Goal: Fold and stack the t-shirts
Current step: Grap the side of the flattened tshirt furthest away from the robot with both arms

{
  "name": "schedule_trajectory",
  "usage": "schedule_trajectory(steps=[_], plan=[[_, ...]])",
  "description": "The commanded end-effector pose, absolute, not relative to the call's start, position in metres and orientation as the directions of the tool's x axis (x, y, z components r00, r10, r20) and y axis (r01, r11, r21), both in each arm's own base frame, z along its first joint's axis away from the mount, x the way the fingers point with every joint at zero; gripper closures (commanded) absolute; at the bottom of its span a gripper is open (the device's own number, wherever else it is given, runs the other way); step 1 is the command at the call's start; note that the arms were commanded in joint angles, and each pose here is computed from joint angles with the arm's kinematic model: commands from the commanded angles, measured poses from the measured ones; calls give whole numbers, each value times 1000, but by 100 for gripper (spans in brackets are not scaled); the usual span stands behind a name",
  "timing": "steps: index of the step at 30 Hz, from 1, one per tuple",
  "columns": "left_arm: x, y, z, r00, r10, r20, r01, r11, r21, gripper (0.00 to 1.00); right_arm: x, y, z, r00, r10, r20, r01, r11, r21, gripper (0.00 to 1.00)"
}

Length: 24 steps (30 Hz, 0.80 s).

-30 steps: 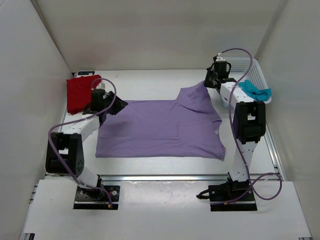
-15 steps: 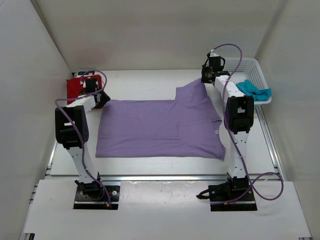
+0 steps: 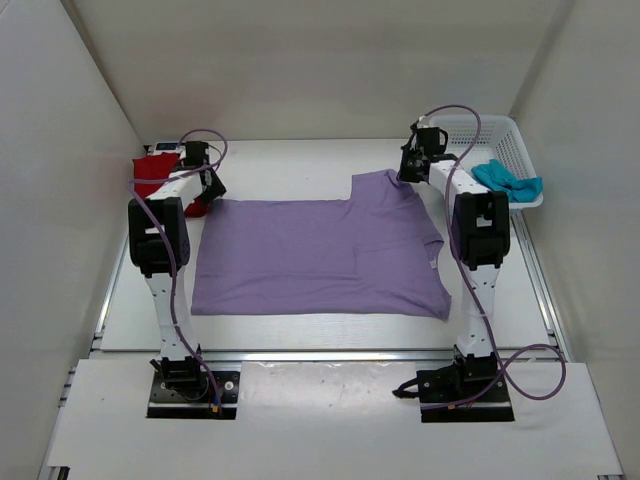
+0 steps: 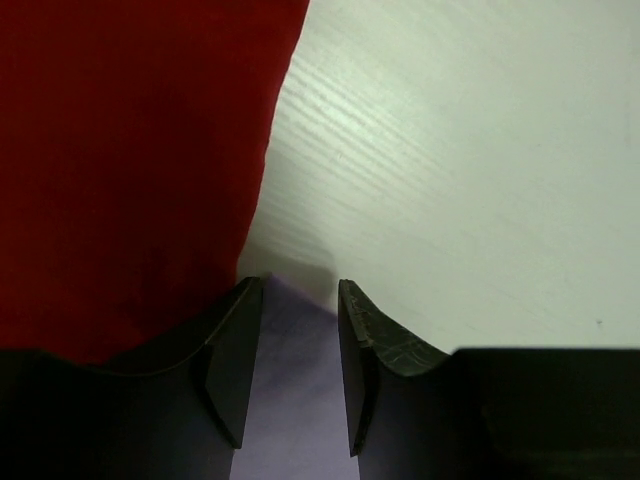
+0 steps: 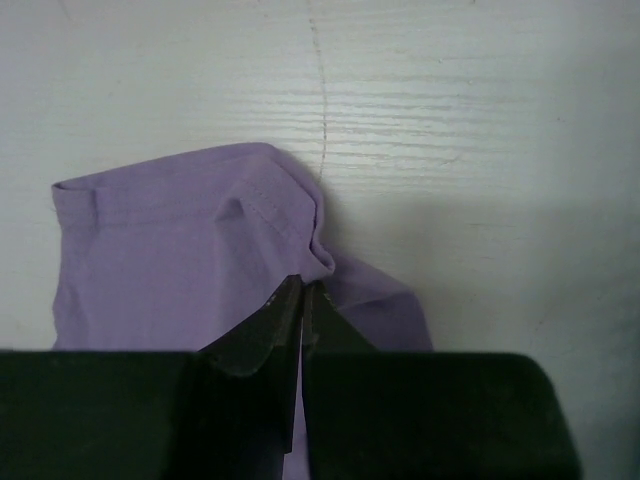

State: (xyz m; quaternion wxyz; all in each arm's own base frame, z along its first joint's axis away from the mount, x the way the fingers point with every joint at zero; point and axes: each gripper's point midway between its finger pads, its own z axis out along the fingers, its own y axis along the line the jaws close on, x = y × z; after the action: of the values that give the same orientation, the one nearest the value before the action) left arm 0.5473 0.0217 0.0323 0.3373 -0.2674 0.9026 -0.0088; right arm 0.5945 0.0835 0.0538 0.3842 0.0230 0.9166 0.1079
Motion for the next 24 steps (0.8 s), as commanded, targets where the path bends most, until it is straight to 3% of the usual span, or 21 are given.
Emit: schedule_trajectory(steps=[1,8,14,19,24], plan=[[542,27,37,-651,-453,-610,-475,869,-138,52,607,88,129,-578,169,-798,-80,962,262,100],[539,22,32,-689,-432,-583,-446,886,-129,63,603,88,134,-578,190,-793,-80,954,288,100],[539,23,44,-669,-445,-595,-459,877,-141,99,597,90,143,-571,199,-796,-97,947,306,100],[538,15,76,-624,-449,-640,-435,879,-194,100,581,89,154,-594,194,-781,-105,944,314,100],[517,-17,114,-593,-436,-677,-351,897,-270,100,531,87,163,-613,262,-745,-64,924,378,100]])
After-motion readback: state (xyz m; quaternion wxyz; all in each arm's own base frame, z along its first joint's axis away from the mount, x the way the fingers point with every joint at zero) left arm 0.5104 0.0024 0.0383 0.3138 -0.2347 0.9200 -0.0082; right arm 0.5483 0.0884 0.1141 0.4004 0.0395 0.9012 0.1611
